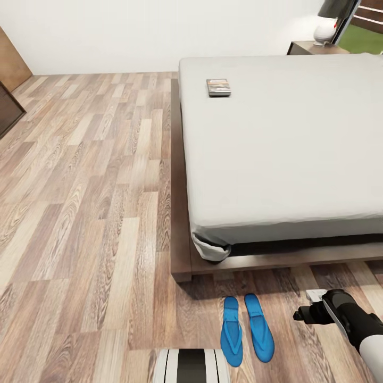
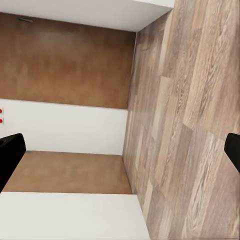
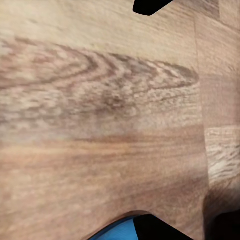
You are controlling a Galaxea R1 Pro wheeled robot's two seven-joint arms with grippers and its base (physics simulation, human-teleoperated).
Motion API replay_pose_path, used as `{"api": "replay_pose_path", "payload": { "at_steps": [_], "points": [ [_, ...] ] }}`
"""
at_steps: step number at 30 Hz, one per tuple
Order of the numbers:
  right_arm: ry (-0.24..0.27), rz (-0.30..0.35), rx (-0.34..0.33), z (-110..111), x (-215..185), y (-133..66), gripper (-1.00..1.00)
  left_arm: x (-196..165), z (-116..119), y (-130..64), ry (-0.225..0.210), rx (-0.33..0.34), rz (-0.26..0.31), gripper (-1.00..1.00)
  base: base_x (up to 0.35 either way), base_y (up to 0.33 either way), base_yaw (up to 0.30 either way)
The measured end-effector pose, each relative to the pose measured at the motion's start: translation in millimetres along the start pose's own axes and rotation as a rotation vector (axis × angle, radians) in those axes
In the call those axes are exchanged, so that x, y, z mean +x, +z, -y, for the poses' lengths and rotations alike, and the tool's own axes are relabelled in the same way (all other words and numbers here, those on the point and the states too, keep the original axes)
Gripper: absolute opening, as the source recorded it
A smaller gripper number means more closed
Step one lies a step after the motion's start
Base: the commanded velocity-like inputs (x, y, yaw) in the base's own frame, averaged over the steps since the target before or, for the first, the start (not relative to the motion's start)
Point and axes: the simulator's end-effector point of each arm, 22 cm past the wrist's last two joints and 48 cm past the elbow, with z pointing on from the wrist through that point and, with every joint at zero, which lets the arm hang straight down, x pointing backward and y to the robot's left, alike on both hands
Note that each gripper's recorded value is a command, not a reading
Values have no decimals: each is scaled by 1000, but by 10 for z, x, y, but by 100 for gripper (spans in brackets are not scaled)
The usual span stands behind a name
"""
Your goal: In the bedroom, move the book from the bed onto either nightstand, and place the two sandals side by side next to the bed.
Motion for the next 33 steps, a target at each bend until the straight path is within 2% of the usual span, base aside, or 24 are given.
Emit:
{"api": "replay_pose_path", "payload": {
  "at_steps": [25,27,33],
  "points": [
    [0,0,0,0,0,0,100,0,0,0,0,0,0,100,0,0,0],
    [0,15,-2,-5,-62,-48,100,-18,-6,-14,-10,0,3,100,0,0,0],
    [-8,20,-21,-211,19,-55,100,5,77,-124,-24,19,8,100,0,0,0]
  ]
}}
